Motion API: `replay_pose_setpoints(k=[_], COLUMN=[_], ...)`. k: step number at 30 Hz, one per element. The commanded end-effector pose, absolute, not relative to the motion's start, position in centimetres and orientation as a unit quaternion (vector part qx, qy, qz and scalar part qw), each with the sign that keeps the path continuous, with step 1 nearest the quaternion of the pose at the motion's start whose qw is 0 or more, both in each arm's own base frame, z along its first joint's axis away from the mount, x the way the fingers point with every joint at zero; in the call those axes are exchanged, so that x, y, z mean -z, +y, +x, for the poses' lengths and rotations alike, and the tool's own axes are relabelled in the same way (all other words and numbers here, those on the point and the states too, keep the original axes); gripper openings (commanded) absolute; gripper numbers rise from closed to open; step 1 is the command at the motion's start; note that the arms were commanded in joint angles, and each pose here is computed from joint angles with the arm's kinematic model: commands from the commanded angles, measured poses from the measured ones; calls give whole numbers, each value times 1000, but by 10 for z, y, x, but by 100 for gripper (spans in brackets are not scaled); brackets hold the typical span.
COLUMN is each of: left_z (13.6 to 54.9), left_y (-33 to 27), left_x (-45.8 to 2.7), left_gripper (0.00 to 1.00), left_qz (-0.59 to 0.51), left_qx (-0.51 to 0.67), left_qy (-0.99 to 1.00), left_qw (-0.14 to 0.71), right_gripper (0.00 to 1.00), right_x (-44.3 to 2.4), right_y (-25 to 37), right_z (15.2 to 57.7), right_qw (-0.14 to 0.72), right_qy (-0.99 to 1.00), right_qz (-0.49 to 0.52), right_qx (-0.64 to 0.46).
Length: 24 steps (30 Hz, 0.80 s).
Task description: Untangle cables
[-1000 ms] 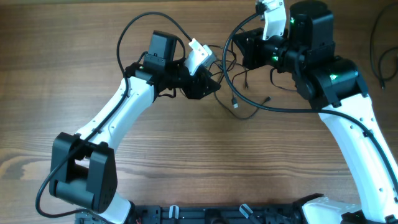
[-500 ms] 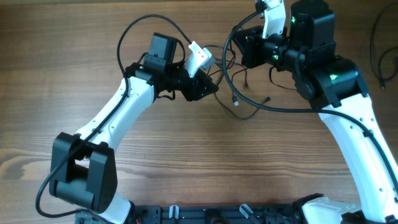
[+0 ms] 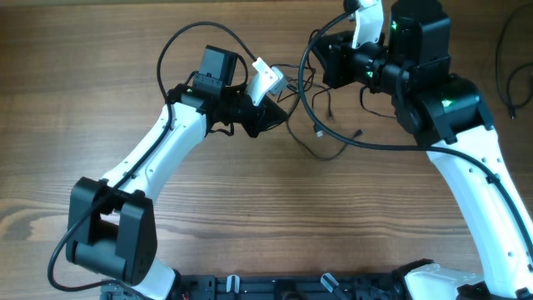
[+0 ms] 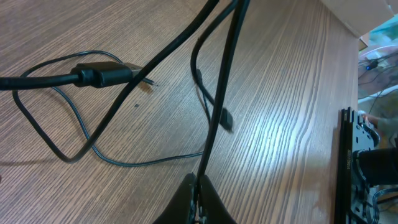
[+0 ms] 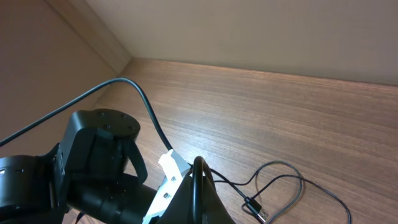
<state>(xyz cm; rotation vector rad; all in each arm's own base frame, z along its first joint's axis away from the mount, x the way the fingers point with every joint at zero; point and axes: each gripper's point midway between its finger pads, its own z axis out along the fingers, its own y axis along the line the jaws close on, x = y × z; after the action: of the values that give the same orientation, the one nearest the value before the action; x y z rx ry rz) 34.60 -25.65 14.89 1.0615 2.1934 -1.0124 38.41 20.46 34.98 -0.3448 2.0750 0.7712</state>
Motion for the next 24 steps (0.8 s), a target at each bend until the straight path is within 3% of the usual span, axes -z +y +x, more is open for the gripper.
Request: replay_pose_setpoints(k=[1, 2, 3, 4, 6, 10, 13, 20, 22, 24], left_z=[344, 344, 343, 342, 341, 339, 337, 335, 337, 338], left_y=[-260, -260, -259, -259, -259, -261, -264, -274, -273, -272], left_x=[-146, -146, -145, -145, -144, -144, -144, -145, -144, -143], left_gripper=[4, 4, 32, 52, 63, 63, 53, 51, 36, 31], left_qz=[392, 392, 391, 391, 390, 392, 399, 413, 412, 411], left_qx=[378, 378, 378, 378, 379, 380, 380, 380, 372, 368], left_qy=[803, 803, 804, 805, 806, 805, 801, 792, 795, 798], left_qw=[242, 242, 240, 238, 235, 233, 234, 241, 243, 243], right_gripper=[4, 4, 4, 4, 4, 4, 4, 4, 4, 4], right_x=[-360, -360, -360, -360, -360, -360, -362, -368, -369, -369], right_y=[206, 206, 206, 206, 206, 206, 207, 212, 214, 214], right_z=[382, 382, 382, 382, 382, 382, 382, 381, 379, 379], right_qw=[442, 442, 442, 442, 442, 443, 443, 448, 445, 446], right_qy=[826, 826, 826, 826, 826, 826, 824, 814, 812, 812], right_qz=[-139, -139, -139, -139, -139, -139, -140, -147, -152, -152], right_qx=[-321, -321, -321, -321, -321, -321, -325, -339, -345, -345])
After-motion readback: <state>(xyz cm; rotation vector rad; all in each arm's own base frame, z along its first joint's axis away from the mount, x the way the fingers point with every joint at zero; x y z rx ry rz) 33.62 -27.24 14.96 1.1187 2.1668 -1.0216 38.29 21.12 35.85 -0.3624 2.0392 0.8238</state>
